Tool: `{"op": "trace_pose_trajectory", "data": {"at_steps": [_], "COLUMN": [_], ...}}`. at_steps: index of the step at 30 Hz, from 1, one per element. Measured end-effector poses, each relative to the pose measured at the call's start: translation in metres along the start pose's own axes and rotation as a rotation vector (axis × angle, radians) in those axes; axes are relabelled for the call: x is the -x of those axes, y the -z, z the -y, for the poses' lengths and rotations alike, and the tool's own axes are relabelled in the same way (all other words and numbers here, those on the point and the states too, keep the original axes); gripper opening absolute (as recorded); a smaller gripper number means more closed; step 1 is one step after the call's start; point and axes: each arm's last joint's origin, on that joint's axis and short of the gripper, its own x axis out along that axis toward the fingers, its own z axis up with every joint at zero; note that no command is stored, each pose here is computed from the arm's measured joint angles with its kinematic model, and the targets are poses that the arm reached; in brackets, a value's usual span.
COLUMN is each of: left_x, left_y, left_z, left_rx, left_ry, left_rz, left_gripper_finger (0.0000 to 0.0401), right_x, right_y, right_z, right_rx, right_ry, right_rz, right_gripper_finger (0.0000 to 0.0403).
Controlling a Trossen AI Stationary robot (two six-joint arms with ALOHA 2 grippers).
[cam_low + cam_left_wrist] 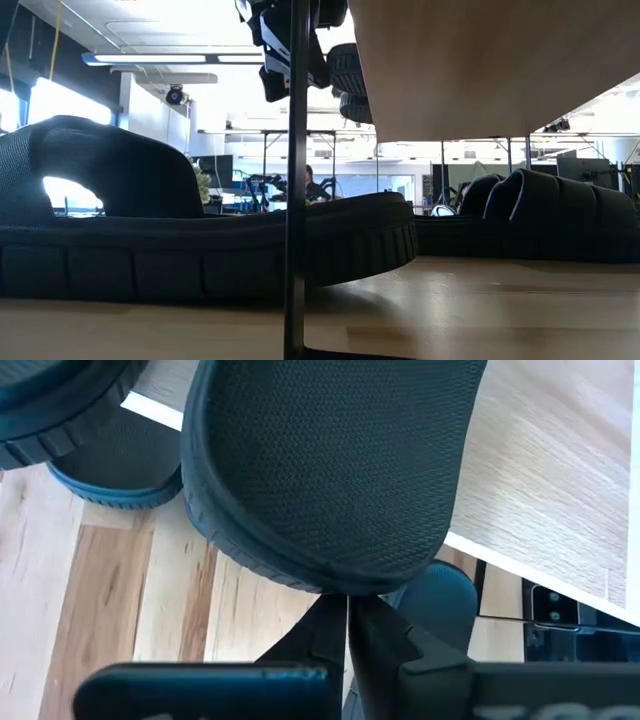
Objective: Pick and place slides into the shelf
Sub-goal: Adjust the black slide on the shelf
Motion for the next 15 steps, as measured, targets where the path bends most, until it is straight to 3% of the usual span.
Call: {"op": "trace_pose_trajectory", "data": {"at_steps": [15], "left_x": [0.004], "left_y": [-0.001], "left_z": [-0.013], "left_rx": [0.040], "left_ry": [0.011], "left_rz": [-0.029], "left_gripper_finger": [0.0005], "right_x": [0.001], "right_y": [0.000], "right_z": [0.001], "right_rx": [-0.004], "right_ry": [0.000], "right_rz": [-0.013], "right_gripper_finger": [0.0000]}}
